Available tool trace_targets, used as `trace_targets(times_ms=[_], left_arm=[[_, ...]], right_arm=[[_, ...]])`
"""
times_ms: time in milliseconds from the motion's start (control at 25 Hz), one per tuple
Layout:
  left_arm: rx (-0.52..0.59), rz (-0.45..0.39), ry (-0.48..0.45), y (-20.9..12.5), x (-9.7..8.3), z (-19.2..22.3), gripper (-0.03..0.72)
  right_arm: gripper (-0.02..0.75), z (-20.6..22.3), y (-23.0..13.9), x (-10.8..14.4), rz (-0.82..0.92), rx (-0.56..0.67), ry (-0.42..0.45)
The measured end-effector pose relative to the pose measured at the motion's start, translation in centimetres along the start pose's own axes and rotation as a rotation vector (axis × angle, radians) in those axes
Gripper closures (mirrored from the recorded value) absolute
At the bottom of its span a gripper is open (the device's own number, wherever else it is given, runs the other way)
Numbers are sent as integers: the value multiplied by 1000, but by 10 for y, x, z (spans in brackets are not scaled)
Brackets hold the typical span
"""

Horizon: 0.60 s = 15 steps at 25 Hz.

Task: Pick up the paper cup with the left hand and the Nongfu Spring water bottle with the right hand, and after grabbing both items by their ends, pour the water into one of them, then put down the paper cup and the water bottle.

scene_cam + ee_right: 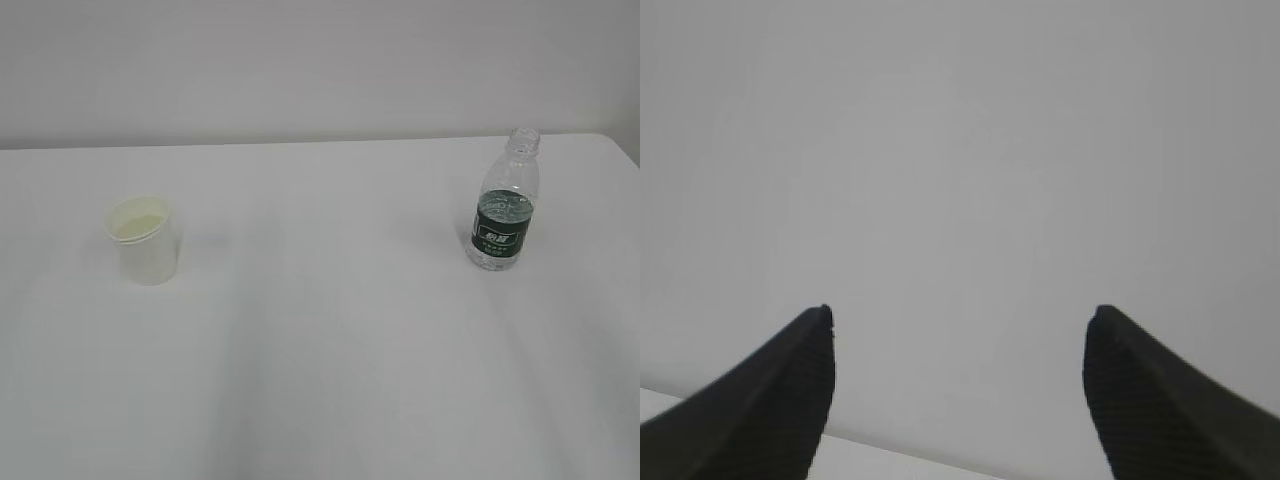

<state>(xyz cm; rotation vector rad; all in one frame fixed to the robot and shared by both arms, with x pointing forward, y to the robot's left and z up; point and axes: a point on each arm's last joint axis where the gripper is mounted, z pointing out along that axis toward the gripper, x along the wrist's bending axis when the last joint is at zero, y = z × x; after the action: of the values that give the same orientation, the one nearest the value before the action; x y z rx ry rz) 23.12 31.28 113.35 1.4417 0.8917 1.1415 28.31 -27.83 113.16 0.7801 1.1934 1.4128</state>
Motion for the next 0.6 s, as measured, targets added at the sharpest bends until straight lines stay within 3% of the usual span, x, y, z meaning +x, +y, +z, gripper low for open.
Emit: trace_targets(times_ms=[600], left_arm=[[21, -15, -15, -2, -1, 0, 228]], right_arm=[[148, 0, 1, -4, 2, -9, -48]])
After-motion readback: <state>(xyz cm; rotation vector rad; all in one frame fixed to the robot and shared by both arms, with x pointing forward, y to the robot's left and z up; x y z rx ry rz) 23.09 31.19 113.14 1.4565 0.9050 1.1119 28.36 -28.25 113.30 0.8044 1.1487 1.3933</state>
